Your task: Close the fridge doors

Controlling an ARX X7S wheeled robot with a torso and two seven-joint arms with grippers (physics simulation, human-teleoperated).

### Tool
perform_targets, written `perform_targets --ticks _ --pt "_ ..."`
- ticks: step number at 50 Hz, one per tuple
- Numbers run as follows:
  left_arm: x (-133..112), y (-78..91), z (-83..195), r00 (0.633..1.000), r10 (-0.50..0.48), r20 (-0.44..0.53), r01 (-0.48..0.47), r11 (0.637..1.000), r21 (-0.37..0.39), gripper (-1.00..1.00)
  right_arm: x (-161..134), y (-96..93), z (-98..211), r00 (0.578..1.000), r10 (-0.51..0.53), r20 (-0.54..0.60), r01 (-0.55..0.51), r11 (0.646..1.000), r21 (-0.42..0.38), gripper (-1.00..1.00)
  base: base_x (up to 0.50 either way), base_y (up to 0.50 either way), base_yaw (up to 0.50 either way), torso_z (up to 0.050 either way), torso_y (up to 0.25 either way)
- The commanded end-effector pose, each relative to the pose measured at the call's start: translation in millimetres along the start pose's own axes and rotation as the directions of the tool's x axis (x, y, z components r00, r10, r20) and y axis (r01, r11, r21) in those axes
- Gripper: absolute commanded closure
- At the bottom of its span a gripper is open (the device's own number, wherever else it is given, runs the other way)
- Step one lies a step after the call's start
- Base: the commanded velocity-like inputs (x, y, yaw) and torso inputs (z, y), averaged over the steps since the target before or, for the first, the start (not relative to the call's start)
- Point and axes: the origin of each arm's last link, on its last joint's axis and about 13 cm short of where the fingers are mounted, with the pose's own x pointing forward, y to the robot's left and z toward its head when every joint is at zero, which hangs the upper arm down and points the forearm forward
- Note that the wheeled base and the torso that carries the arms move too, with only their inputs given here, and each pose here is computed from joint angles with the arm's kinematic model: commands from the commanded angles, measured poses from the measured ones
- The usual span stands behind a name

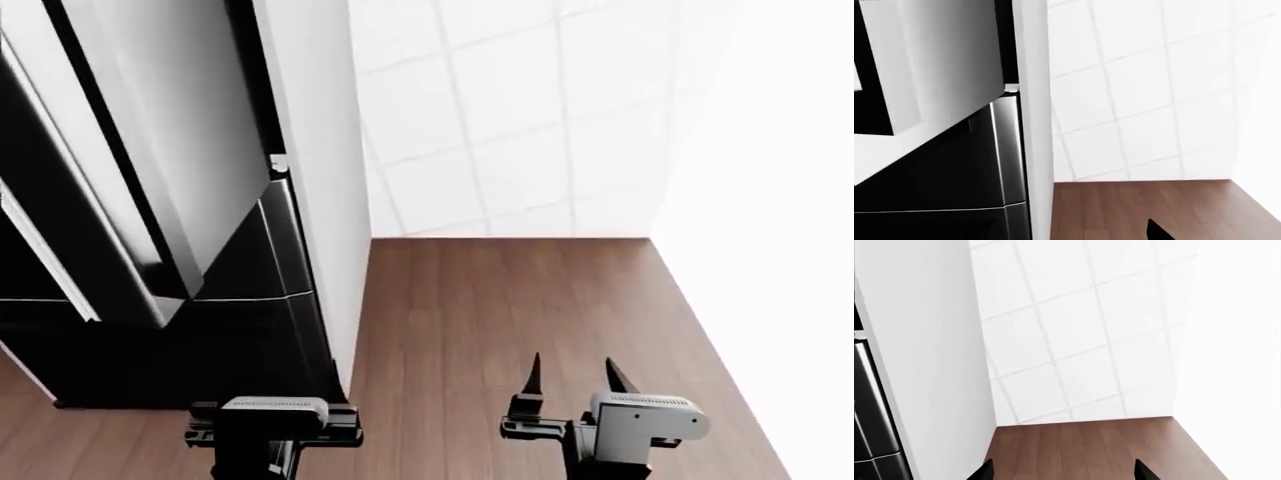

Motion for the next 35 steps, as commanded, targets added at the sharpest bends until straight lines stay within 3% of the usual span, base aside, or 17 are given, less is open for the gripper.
perform_targets --ticks 1,35 --pt "0.3 -0.1 0.0 1.000 0.000 -0.001 0.000 1.000 -0.001 -1.00 0.4 0.1 -0.2 1.000 -0.003 -0.001 0.003 1.000 0.000 -1.00 0.34 0.00 0.00 0.000 0.000" --pt "0.1 -0.2 -0.2 1.000 0.000 -0.001 0.000 1.000 0.000 -1.00 0.8 0.3 -0.2 1.000 -0.003 -0.001 0.003 1.000 0.003 -1.00 0.35 0.00 0.00 0.000 0.000"
